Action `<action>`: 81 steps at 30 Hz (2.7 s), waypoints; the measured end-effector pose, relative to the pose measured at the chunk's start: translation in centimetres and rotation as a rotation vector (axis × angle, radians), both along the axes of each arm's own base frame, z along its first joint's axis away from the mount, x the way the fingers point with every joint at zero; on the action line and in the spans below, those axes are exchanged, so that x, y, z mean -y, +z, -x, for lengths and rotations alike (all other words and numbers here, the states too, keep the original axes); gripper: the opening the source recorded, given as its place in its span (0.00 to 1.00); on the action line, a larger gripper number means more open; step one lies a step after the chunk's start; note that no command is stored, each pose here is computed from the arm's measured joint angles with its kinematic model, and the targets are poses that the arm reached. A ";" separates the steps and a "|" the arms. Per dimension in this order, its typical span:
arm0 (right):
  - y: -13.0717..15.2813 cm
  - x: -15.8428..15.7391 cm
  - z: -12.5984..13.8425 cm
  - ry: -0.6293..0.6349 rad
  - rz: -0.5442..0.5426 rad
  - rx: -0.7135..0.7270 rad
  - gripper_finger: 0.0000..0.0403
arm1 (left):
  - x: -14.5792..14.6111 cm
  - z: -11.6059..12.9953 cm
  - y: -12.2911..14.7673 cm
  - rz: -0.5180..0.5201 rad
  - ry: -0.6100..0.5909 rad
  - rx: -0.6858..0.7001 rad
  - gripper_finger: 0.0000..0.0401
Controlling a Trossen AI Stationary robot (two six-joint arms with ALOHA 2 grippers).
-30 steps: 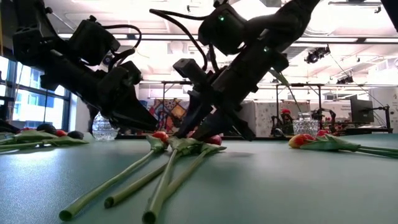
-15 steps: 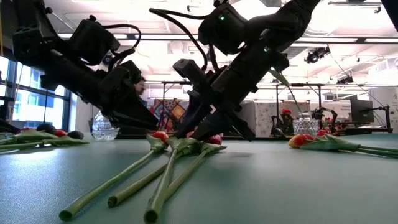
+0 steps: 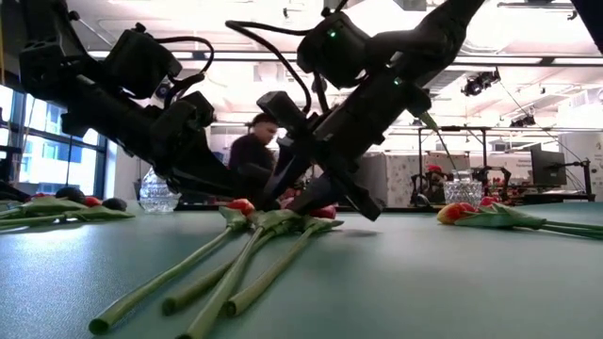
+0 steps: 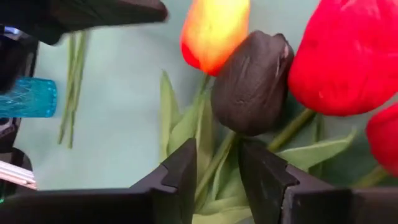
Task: Sort flowers into vase by color
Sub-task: Put the black tulip into the right transparent vase
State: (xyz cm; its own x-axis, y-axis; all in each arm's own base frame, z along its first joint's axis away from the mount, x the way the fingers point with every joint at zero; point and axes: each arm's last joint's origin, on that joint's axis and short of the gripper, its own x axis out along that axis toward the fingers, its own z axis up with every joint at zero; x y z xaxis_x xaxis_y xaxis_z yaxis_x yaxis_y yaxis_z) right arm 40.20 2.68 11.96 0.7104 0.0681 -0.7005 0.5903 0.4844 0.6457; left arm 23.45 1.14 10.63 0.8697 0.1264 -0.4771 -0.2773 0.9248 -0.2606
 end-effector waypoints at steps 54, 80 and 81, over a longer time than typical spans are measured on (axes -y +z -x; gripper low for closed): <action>6.9 2.6 2.6 0.042 0.404 -0.006 0.00 | -0.4 0.1 -0.2 -0.001 0.037 -0.020 0.41; 4.2 3.4 -4.1 0.214 0.497 -0.202 0.05 | -2.9 2.7 2.2 -0.035 0.258 -0.115 0.41; 4.3 3.3 -4.2 0.219 0.489 -0.182 0.08 | -2.8 2.9 2.3 -0.032 0.259 -0.127 0.41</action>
State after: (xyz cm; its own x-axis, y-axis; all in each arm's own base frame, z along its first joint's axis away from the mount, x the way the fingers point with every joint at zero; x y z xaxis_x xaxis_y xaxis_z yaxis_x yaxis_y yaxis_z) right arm 44.41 -0.66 16.27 0.5813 -0.1627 -0.7972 0.5232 0.8252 0.2130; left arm 20.60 3.99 12.91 0.7402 0.3537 -0.5719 -0.5340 0.8260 -0.1803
